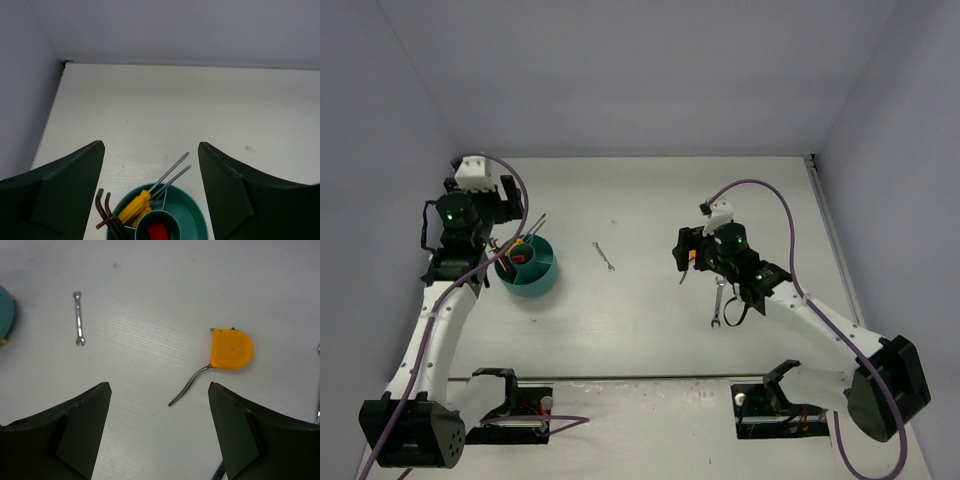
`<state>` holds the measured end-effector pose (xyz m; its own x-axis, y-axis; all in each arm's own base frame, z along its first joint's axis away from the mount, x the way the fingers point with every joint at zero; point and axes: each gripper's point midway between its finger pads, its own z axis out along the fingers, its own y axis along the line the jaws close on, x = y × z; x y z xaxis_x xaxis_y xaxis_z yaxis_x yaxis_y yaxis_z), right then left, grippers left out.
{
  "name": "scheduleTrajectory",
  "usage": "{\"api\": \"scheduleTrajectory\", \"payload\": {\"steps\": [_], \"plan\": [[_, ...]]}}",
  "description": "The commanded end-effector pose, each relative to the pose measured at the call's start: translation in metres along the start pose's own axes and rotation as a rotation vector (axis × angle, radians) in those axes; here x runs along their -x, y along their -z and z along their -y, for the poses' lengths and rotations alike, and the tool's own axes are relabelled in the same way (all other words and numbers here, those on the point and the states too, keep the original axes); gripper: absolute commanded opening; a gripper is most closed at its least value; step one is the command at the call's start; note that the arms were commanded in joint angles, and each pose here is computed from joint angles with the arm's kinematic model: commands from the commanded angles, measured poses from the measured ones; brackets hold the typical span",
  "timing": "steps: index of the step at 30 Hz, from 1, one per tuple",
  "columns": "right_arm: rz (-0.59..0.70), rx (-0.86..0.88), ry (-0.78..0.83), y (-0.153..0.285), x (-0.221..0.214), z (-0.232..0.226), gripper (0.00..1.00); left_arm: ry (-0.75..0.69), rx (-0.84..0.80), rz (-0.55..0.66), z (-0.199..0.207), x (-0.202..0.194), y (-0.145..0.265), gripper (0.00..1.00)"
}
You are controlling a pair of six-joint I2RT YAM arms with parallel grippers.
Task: Sort the tools into containers
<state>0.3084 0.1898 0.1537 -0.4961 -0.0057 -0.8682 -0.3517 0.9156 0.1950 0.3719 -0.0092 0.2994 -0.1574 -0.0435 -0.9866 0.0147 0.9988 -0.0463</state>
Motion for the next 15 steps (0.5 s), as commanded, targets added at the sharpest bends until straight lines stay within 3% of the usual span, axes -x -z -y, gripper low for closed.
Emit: {"api": "scheduleTrajectory", "payload": {"steps": [1, 8, 15], "plan": [[-0.028, -0.112, -0.075, -0.026, 0.003, 0.024, 0.76, 0.089, -0.039, -0.097, 0.012, 0.01, 0.033, 0.73], [-0.109, -0.179, -0.124, -0.053, -0.01, 0.052, 0.86, 0.155, -0.142, -0.07, 0.031, -0.008, 0.051, 0.73], [-0.17, -0.237, -0.148, -0.081, -0.02, 0.081, 0.88, 0.142, -0.17, -0.076, 0.042, -0.01, 0.059, 0.73]]}}
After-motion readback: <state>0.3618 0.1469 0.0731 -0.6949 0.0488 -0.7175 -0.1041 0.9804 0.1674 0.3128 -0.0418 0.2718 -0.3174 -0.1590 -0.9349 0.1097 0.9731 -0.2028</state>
